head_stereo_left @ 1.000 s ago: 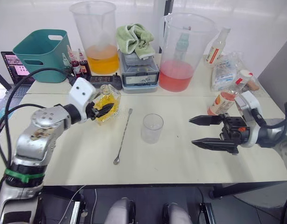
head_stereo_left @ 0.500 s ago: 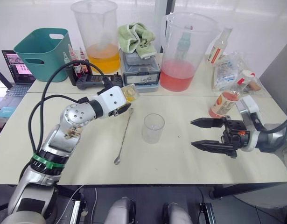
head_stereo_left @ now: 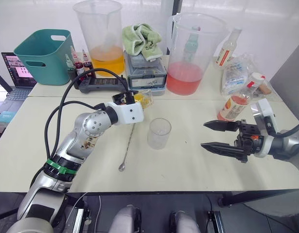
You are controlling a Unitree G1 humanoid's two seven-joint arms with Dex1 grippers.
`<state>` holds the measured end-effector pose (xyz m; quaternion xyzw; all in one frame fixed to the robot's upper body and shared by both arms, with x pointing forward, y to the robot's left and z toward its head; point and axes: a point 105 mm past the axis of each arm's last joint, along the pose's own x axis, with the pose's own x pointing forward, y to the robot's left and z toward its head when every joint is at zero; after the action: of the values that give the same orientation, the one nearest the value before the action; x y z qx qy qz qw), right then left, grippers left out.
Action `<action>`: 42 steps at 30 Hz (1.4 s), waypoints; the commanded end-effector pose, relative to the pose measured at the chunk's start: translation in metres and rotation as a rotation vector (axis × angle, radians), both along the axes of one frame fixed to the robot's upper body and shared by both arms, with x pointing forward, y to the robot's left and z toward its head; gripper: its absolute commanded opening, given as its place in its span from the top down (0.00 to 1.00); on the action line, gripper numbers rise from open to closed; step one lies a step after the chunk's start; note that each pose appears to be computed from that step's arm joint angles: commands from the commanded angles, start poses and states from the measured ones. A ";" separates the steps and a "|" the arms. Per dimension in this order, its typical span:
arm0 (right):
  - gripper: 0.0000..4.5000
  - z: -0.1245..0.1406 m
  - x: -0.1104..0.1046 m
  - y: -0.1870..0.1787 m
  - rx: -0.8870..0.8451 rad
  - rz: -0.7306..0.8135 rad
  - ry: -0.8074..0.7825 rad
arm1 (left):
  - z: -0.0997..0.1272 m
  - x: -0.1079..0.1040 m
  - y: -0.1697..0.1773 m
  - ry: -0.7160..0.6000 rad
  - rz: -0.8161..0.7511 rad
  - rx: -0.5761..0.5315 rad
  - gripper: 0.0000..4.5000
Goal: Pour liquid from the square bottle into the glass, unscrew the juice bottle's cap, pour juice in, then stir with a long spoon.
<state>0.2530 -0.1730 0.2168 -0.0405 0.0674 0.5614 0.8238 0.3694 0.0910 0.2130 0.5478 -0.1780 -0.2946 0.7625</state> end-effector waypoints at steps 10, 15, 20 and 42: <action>0.01 0.012 -0.007 0.000 0.009 -0.018 -0.039 | 0.025 -0.014 -0.031 -0.159 -0.115 -0.022 0.38; 0.01 0.012 -0.008 0.000 0.005 -0.022 -0.046 | 0.029 -0.021 -0.040 -0.242 -0.171 0.020 0.38; 0.01 0.011 -0.009 -0.001 0.004 -0.027 -0.047 | 0.025 -0.022 -0.042 -0.283 -0.190 0.081 0.38; 0.01 0.011 -0.005 -0.003 0.001 -0.060 -0.067 | 0.030 -0.018 -0.045 -0.437 -0.183 0.175 0.38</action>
<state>0.2500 -0.1728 0.2162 -0.0389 0.0653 0.5402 0.8381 0.3617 0.0575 0.1980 0.6502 -0.2776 -0.2961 0.6423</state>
